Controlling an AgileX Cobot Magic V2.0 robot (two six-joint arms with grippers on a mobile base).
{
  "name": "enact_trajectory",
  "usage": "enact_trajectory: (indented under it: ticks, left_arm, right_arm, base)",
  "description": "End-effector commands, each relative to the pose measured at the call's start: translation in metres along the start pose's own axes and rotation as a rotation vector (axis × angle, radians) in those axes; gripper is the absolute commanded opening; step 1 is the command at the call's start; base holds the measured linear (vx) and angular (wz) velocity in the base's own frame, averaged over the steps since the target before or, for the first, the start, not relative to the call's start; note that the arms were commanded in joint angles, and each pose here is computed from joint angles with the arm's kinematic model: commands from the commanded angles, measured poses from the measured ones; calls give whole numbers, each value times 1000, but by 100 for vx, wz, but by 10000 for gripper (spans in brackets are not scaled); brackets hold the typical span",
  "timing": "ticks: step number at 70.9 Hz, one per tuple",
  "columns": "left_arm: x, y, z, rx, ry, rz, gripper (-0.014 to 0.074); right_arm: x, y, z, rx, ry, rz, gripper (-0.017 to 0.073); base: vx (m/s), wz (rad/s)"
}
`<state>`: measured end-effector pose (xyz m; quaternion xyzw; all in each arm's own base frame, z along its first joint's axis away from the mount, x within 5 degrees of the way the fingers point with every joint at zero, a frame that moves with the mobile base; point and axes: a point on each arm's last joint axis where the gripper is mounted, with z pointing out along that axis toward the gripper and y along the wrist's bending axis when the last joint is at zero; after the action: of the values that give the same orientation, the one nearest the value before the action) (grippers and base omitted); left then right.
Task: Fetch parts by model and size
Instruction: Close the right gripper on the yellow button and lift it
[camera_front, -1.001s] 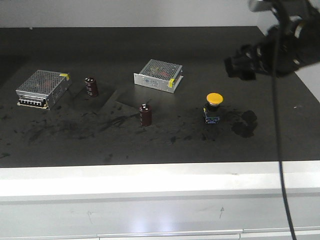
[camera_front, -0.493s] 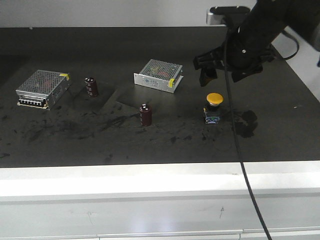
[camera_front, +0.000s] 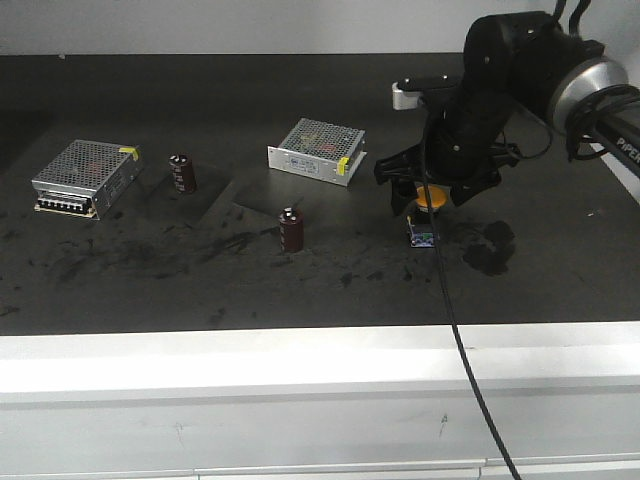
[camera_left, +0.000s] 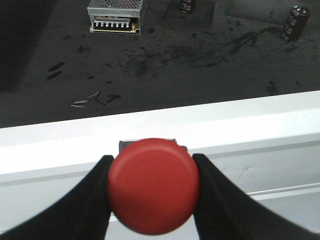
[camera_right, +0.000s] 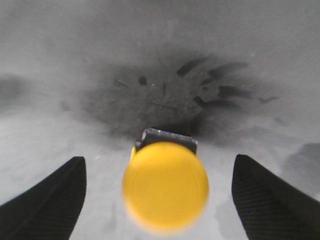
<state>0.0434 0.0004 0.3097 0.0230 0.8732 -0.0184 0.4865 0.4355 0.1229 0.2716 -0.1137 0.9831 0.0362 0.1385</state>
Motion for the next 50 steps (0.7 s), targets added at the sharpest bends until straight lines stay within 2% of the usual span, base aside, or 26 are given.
enact_trajectory:
  ticks: [1,12,20,29,43,50]
  left_arm:
    - [-12,-1,-3,10,-79,-1,-6]
    - [-12,-1,-3,10,-79,-1,-6]
    - [-12,-1,-3,10,-79,-1,-6]
    - [-12,-1,-3,10,-79,-1,-6]
    - [-12,-1,-3,10,-79,-1,-6]
    - [-12,-1,-3,10,-79,-1,-6]
  right_arm:
    - [-5,-1,-30,4,-101,0,533]
    - [-5,-1,-28,3,-89,5,405]
    - [-4,-1,-29,3,-85,4,225]
    - [-3,-2,-42,14,-115,-12,-18]
    - [6,-6,-108,75,-293,-46,-10]
    - [19,-5,-145,77,-396,-67,-10]
  base:
    - [0,0]
    - [0,0]
    - [0,0]
    - [0,0]
    - [0,0]
    - [0,0]
